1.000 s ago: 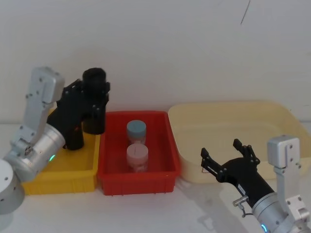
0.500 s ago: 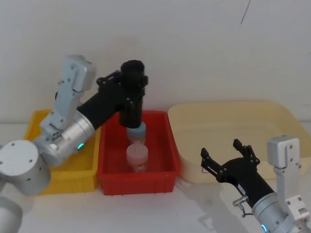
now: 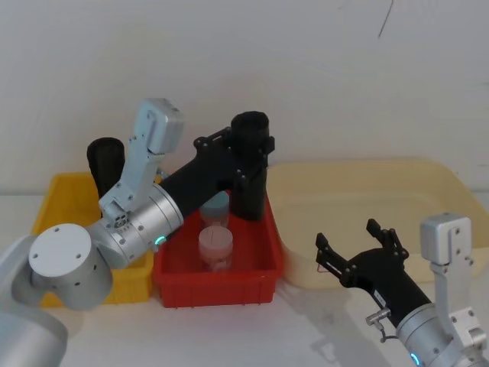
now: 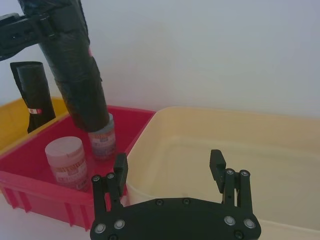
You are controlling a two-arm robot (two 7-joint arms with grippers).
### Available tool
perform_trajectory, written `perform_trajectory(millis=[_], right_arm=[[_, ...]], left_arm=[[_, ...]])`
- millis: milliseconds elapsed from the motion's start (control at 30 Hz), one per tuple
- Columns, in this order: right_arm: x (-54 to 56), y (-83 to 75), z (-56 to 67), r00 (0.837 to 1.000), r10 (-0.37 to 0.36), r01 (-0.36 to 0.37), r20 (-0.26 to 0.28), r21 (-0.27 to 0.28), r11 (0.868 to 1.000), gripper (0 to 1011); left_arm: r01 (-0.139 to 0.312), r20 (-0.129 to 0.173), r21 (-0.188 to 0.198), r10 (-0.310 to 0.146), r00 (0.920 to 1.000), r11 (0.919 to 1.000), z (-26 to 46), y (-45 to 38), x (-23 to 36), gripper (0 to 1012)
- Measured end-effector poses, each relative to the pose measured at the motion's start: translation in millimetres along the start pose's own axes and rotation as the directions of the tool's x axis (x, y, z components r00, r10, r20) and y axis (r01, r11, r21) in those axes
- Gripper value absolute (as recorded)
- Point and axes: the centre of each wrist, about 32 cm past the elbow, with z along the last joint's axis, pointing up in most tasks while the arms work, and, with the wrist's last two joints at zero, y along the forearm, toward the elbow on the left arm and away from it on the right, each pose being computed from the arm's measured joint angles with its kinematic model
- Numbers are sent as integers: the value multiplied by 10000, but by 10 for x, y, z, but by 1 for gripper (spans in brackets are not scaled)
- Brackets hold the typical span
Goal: Pick up the garbage bag with the one hand and transfer it to the other hand.
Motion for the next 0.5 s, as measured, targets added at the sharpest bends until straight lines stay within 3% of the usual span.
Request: perform_trajectory(millis=[500], right_arm=[[0, -2, 0, 10000, 0, 0, -4, 1, 10000, 1002]], left_arm=[[722, -554, -398, -744, 9957, 9966, -82, -149, -83, 411]])
